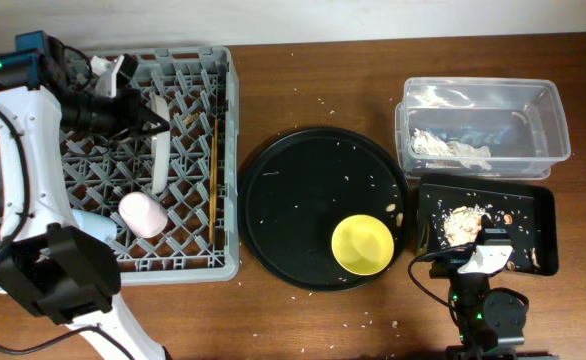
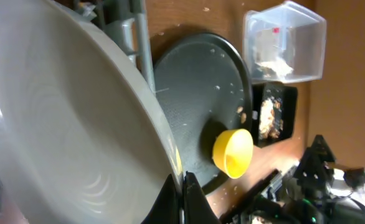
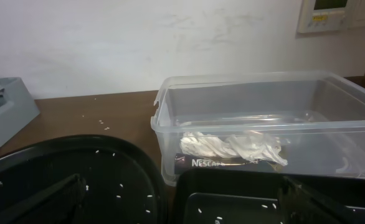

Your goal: Sort waste into correct bins and load items into the dishwasher rack

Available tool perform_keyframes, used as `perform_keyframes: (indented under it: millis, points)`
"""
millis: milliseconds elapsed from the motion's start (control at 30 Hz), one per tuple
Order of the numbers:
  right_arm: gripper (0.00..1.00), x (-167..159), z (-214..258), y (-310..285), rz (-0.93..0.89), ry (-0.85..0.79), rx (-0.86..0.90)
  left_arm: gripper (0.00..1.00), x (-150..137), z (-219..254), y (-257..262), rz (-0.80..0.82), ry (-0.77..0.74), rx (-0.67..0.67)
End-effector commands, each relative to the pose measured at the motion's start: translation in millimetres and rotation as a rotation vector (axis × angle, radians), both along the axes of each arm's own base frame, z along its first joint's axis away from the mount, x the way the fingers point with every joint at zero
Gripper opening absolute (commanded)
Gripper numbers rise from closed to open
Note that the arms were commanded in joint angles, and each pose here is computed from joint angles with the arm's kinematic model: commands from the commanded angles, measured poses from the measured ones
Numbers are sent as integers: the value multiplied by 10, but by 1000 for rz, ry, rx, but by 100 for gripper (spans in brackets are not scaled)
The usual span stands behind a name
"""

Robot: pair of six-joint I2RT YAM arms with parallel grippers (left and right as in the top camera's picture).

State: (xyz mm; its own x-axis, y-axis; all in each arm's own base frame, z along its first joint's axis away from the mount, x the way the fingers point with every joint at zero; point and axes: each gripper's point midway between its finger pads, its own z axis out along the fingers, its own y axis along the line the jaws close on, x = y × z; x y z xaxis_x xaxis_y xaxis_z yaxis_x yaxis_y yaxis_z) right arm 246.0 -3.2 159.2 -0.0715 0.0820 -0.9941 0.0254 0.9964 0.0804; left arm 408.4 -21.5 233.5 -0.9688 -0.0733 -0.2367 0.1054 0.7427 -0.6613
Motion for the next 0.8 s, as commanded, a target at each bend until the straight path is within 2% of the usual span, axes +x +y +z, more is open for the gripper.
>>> perform_keyframes:
  millis: [0, 167, 233, 267, 300, 367, 433, 500, 600, 767]
  points:
    - [99, 1, -32, -3, -1, 4, 3, 0, -38, 211, -105, -107, -134, -75]
    - [99, 1, -32, -3, -1, 4, 3, 0, -60, 143, -57, -196, -201, -4]
    - [98, 1, -32, -3, -1, 4, 3, 0, -76, 261, -154, -190, -214, -93]
    - [98, 1, -32, -3, -1, 4, 3, 0, -98, 443, -259, -206, -270, -208]
    - [98, 1, -32, -3, -1, 4, 3, 0, -96, 525, -258, -188, -282, -260]
    - [98, 1, -32, -3, -1, 4, 3, 0, -96, 593, -173, -150, -288, -302]
    - [98, 1, -32, -3, -1, 4, 3, 0, -90, 586, -63, -124, -289, -294]
    - [98, 1, -32, -3, -1, 4, 3, 0, -113, 421, 100, -114, -250, -194]
    - [98, 1, -32, -3, -1, 4, 3, 0, -124, 324, 160, -121, -230, -130]
    - [99, 1, -32, -3, -1, 4, 3, 0, -179, 174, 107, -120, -172, -166]
